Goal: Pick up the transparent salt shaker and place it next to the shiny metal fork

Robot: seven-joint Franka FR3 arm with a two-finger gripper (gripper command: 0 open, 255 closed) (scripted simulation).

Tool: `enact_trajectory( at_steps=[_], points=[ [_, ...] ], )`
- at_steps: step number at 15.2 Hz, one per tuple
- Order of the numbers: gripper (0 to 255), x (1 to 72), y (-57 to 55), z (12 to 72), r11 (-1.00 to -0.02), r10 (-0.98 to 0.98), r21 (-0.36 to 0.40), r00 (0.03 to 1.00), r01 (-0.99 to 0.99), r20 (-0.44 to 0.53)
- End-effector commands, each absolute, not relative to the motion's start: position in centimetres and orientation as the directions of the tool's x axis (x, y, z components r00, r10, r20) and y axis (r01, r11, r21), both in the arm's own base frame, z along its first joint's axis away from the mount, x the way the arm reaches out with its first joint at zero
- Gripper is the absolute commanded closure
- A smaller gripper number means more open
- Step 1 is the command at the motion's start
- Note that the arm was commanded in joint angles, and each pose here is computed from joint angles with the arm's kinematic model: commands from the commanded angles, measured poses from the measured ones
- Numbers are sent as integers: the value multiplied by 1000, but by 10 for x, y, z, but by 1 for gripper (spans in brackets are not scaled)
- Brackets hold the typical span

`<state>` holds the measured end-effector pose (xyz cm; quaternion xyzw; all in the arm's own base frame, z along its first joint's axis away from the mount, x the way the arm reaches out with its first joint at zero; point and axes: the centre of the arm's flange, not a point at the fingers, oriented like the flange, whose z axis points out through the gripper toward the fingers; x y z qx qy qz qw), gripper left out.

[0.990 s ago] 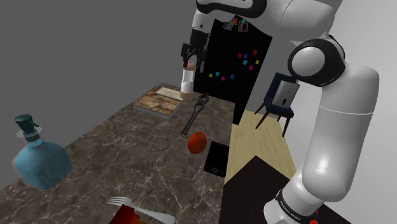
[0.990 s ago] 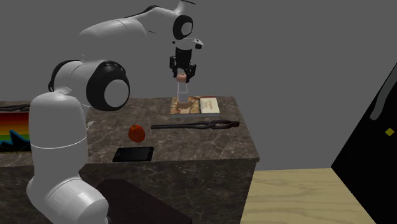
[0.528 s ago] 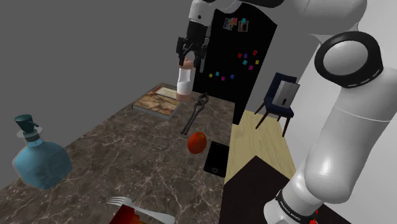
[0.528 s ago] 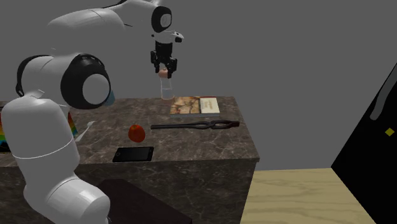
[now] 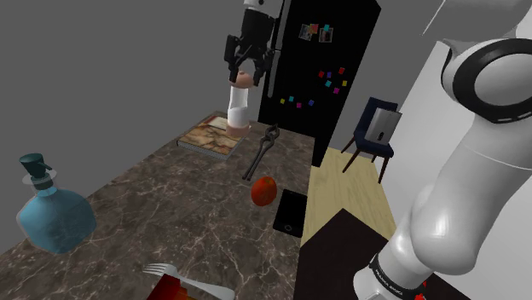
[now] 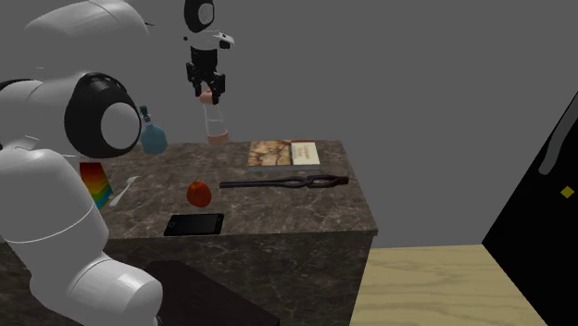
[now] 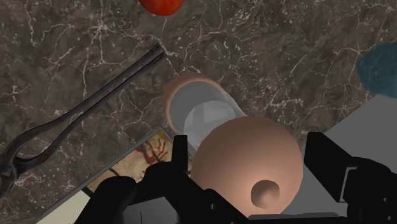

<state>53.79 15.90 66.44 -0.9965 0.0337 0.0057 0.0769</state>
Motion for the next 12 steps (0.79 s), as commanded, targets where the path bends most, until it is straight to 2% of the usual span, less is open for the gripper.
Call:
enact_trajectory(
  at_steps=[1, 12],
  points=[
    [255, 525, 181, 674, -986, -67, -153, 998, -69, -17],
    [255, 450, 295, 725, -986, -67, -153, 998, -69, -17]
  ],
)
